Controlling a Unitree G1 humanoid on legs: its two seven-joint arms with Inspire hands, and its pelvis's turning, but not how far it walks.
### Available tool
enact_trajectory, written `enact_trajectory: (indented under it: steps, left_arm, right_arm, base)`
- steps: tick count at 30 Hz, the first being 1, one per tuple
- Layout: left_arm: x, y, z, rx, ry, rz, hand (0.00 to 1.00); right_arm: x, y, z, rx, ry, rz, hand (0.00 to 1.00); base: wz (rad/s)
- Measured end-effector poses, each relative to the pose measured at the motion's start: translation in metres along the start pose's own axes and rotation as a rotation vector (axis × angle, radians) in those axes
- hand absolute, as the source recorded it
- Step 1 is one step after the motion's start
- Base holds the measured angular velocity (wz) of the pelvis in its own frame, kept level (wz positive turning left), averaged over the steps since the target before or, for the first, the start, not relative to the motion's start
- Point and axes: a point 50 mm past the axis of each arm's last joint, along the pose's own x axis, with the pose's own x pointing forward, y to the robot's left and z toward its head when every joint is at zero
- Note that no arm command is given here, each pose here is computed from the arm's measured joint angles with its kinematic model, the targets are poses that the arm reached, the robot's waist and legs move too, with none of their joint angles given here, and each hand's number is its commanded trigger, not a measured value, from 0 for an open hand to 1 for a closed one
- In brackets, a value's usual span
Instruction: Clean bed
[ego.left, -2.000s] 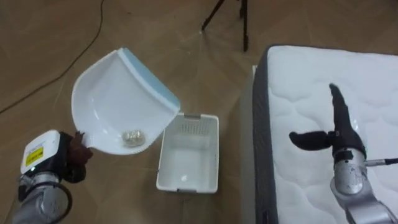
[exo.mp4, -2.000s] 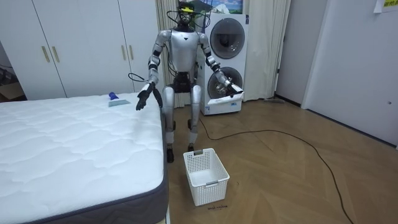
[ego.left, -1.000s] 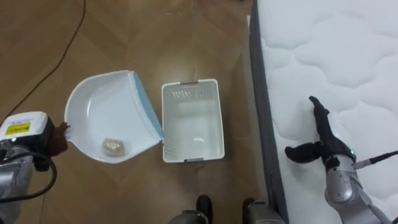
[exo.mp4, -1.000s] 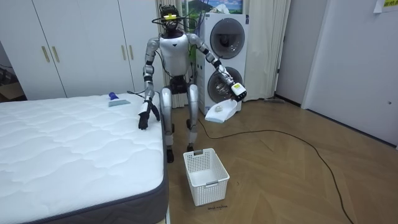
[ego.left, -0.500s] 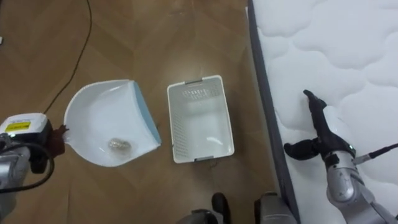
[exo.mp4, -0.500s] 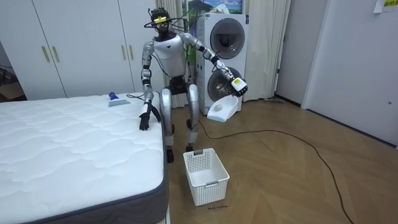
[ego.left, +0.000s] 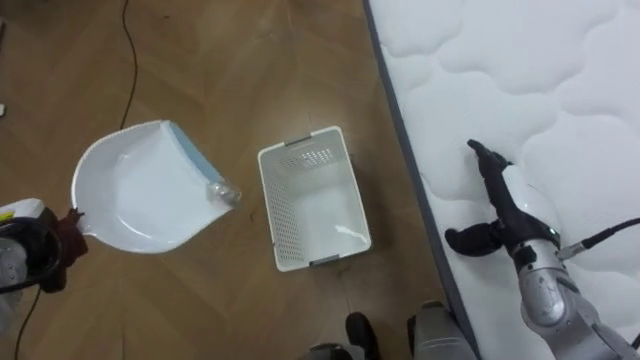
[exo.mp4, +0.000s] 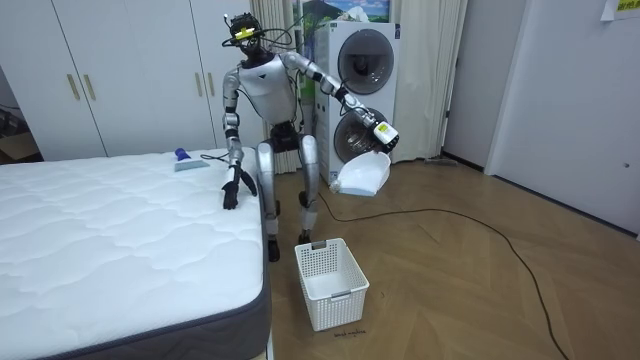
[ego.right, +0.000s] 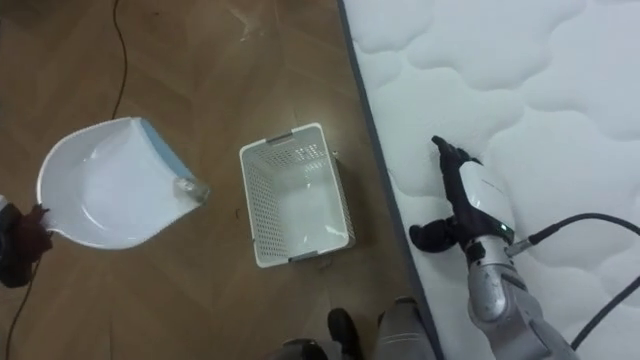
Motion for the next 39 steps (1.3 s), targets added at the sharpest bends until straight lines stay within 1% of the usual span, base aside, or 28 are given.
enact_trajectory:
  steps: [6, 9, 14, 16, 19, 25, 32, 36, 39]
  left_arm:
    - [0.002, 0.011, 0.009, 0.001, -0.018, 0.024, 1.0]
    - [0.002, 0.02, 0.016, -0.005, -0.036, 0.047, 1.0]
    - [0.003, 0.027, 0.02, -0.01, -0.045, 0.065, 1.0]
    - [0.003, 0.036, 0.025, -0.017, -0.056, 0.085, 1.0]
    - [0.003, 0.042, 0.028, -0.022, -0.065, 0.101, 1.0]
    - [0.003, 0.05, 0.033, -0.026, -0.075, 0.12, 1.0]
    - [0.002, 0.053, 0.036, -0.032, -0.088, 0.128, 1.0]
    - [0.001, 0.055, 0.044, -0.03, -0.136, 0.143, 1.0]
    - [-0.002, 0.057, 0.049, -0.056, -0.176, 0.167, 1.0]
  right_arm:
    - [-0.002, 0.001, -0.002, -0.001, 0.006, 0.0, 0.0]
    - [-0.001, 0.001, -0.001, -0.002, 0.009, -0.004, 0.0]
    - [0.001, -0.002, 0.003, 0.004, -0.01, -0.015, 0.0]
    - [0.001, -0.002, 0.004, 0.007, -0.012, -0.015, 0.0]
    - [0.001, -0.002, 0.004, 0.01, -0.015, -0.012, 0.0]
    - [0.001, -0.003, 0.006, 0.01, -0.021, -0.004, 0.0]
    - [0.001, -0.005, 0.003, 0.01, -0.011, -0.014, 0.0]
    - [-0.001, -0.004, -0.002, 0.007, 0.003, -0.017, 0.0]
    - [-0.003, -0.003, -0.003, 0.02, 0.001, -0.006, 0.0]
  base:
    - [0.03]
    - [0.07]
    - [-0.06]
    - [0.0]
    - [-0.05]
    - [-0.02]
    - [0.0]
    - [-0.03]
    - [-0.25]
